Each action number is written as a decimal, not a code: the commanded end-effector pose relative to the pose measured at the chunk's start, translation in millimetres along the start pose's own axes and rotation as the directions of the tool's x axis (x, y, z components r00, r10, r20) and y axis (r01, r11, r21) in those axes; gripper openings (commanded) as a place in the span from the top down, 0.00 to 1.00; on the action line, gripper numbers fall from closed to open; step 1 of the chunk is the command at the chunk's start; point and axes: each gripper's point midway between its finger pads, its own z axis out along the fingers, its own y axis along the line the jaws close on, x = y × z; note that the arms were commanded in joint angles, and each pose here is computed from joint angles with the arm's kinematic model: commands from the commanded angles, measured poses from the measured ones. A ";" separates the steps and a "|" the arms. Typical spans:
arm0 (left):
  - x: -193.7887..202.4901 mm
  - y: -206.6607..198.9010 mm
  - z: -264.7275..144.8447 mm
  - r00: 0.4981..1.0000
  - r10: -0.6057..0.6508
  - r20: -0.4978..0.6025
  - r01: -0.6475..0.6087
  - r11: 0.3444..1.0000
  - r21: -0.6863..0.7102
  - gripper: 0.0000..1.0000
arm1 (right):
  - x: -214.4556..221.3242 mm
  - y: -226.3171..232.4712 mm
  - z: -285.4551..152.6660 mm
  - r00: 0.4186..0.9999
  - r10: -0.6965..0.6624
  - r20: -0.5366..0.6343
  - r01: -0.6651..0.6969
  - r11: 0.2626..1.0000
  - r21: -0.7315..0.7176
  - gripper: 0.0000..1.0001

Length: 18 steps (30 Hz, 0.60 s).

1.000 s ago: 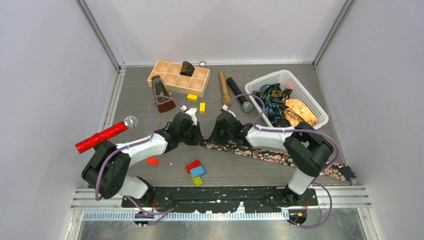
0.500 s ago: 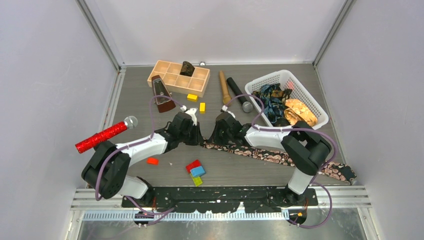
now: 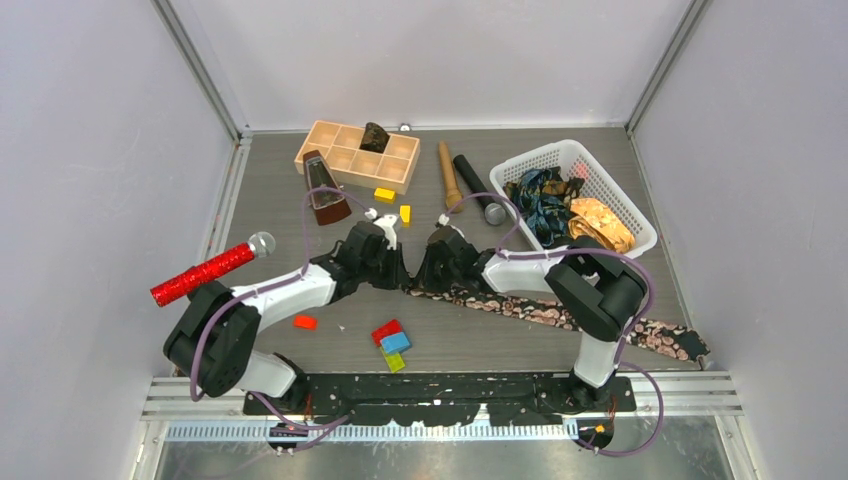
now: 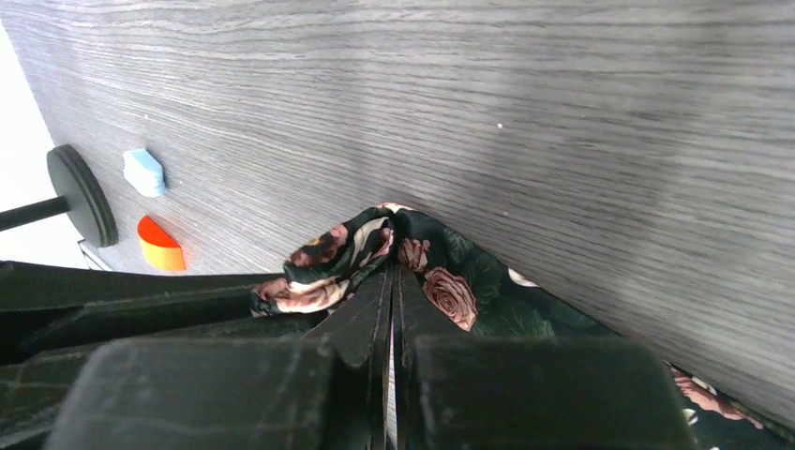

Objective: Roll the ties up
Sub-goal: Roll the tie at the center of the board.

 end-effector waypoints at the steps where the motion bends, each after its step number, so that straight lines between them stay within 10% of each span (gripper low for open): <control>1: -12.3 -25.5 1.2 0.999 0.046 0.010 -0.047 0.994 0.103 0.97 | -12.2 28.1 2.6 0.999 -0.004 0.036 0.008 0.993 -0.117 0.96; 18: -4.0 -27.9 17.3 0.998 0.048 -0.037 -0.043 0.992 0.117 0.98 | -10.6 21.1 -27.7 0.999 -0.001 0.050 0.007 0.994 -0.110 0.93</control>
